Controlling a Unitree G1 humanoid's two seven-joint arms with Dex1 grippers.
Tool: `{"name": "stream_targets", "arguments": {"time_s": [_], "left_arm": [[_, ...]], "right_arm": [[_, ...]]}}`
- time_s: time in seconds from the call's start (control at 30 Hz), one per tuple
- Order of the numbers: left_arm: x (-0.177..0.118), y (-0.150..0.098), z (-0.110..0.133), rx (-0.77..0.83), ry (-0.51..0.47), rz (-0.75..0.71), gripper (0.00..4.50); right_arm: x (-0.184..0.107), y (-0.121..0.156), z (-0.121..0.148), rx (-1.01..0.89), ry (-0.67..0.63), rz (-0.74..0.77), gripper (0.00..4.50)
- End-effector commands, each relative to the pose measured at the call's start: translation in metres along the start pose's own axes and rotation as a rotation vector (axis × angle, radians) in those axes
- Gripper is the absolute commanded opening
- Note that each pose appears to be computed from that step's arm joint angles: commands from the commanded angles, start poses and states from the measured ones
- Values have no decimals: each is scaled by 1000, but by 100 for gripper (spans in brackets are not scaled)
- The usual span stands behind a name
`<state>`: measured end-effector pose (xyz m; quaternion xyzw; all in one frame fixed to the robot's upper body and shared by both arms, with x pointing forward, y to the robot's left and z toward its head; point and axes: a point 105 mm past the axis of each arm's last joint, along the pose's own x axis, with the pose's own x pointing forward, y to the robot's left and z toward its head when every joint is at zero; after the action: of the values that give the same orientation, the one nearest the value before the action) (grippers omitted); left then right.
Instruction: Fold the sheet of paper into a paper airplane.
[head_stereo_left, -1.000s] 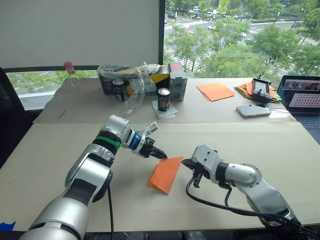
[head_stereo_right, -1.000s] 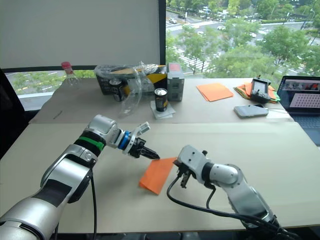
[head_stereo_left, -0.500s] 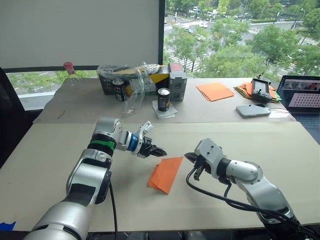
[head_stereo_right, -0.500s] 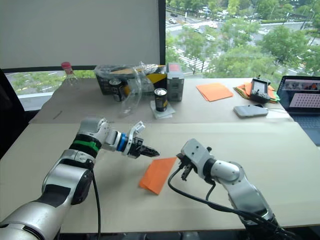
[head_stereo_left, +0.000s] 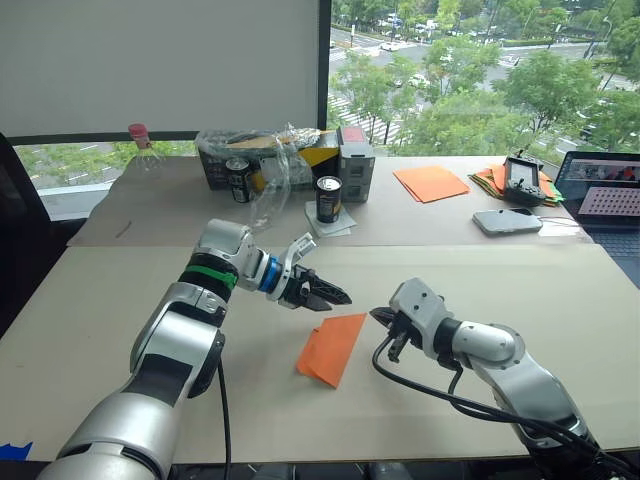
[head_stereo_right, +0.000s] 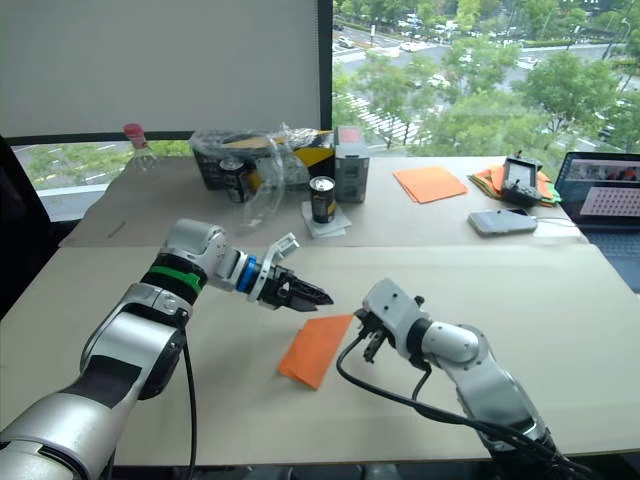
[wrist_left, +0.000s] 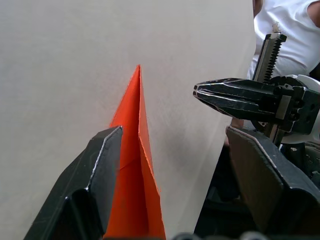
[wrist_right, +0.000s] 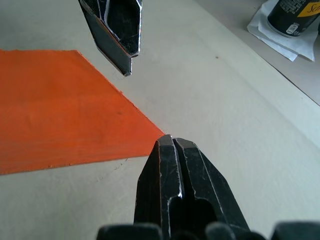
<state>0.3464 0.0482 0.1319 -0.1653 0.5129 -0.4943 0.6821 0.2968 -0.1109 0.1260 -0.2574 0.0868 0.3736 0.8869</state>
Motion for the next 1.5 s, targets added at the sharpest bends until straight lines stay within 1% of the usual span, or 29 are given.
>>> {"name": "stream_targets", "arguments": {"time_s": [0.03,0.23,0.33,0.43,0.6,0.7,0.77,0.97,1.0,1.03,1.07,1.13,1.23,1.33,1.4,1.43,1.5], "left_arm": [[3,-3,3,89,34,11,352],[9,-2,0,88,69,-3,352],[10,-5,-2,76,79,-30,276],[11,-6,-8,39,100,-44,174],[7,-3,-8,-10,78,-41,7],[4,1,-8,-34,58,-30,7],[0,1,-7,-74,27,-35,7],[-14,2,9,-213,-134,-43,7],[-17,5,16,-243,-200,-47,7],[-18,11,18,-277,-241,-18,7],[-18,15,17,-293,-259,2,7],[-19,13,18,-356,-291,-15,7],[-18,11,23,-431,-352,-37,7],[-10,11,27,-483,-426,-32,7],[-5,11,30,-522,-490,-16,7],[-2,7,32,-536,-540,-25,7],[4,5,31,-576,-605,-6,7]], "right_arm": [[-7,-5,10,-26,-25,-44,0],[-8,-5,9,-21,-23,-58,0],[-8,-5,9,-22,-23,-59,0],[-8,-6,10,-24,-23,-56,0],[-6,-5,11,-31,-25,-43,0],[-5,-5,12,-35,-28,-35,0],[-4,-6,13,-39,-30,-30,0],[-5,-15,16,-51,-36,-51,0],[-6,-20,16,-52,-35,-73,0],[-7,-26,17,-52,-37,-103,0],[-8,-34,19,-48,-49,-141,0],[-11,-49,24,-35,-78,-216,0],[-14,-59,31,-30,-112,-268,0],[-16,-68,39,-25,-149,-316,0],[-17,-70,40,-25,-157,-327,0],[-16,-70,41,-25,-159,-326,0],[-15,-69,41,-27,-160,-319,0]]}}
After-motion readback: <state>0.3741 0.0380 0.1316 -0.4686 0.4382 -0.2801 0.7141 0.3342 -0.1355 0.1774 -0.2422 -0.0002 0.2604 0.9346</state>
